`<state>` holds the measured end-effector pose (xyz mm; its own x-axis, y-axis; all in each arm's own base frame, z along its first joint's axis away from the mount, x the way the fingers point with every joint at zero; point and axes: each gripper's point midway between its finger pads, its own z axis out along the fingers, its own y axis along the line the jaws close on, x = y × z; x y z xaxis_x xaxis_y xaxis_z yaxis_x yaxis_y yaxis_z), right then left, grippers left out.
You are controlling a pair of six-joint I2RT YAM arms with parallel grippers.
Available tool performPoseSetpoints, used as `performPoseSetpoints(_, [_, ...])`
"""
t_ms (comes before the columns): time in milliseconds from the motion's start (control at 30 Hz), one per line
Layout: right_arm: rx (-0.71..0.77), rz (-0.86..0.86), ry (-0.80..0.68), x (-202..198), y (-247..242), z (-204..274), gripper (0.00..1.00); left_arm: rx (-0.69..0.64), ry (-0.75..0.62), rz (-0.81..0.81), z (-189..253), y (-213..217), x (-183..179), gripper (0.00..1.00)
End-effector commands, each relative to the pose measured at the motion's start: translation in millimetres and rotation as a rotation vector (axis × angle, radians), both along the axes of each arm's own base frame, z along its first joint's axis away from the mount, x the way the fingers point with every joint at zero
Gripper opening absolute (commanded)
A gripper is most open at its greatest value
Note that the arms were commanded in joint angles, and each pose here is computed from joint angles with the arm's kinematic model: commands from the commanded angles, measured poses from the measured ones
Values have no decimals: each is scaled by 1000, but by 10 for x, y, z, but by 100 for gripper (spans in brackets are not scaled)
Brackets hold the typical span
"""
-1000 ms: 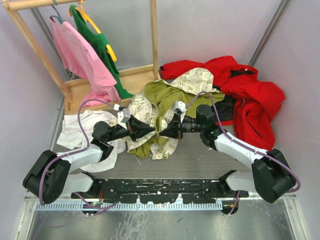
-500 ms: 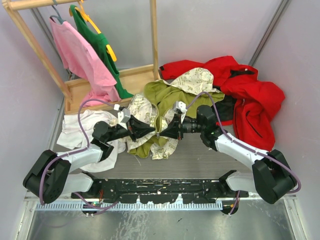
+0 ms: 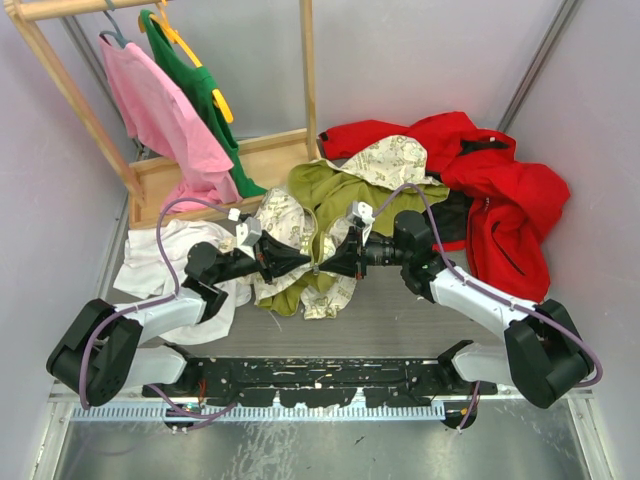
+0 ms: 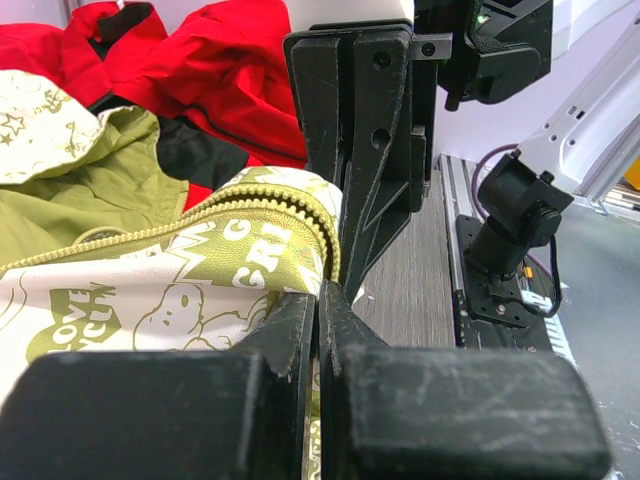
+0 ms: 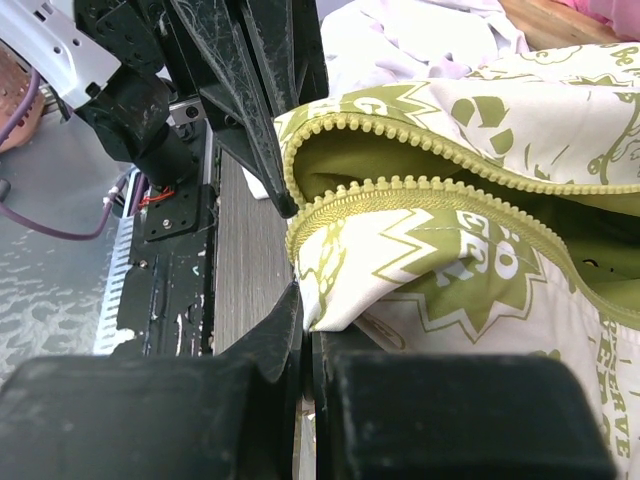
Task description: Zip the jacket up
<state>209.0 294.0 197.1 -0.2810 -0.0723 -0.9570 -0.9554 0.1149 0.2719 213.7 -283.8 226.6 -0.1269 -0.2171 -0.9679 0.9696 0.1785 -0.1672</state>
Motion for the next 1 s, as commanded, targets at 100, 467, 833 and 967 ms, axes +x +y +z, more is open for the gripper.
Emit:
performPoseSetpoints(100, [63,-11,-81,19,6,276,1,-25,-91,-22,146,-23,-27,0])
performPoseSetpoints(467, [79,-14,-70,12,-9,324,1,-19,-85,-38,147,-36,-39,0])
performPoseSetpoints(833, [82,-50,-83,68,-70,346,1,15,-30,-103,52,-115,-68,0])
performPoseSetpoints(967, [87,-59,-92,80,-97,370,1,33,6,-129,10,-150,-67,0])
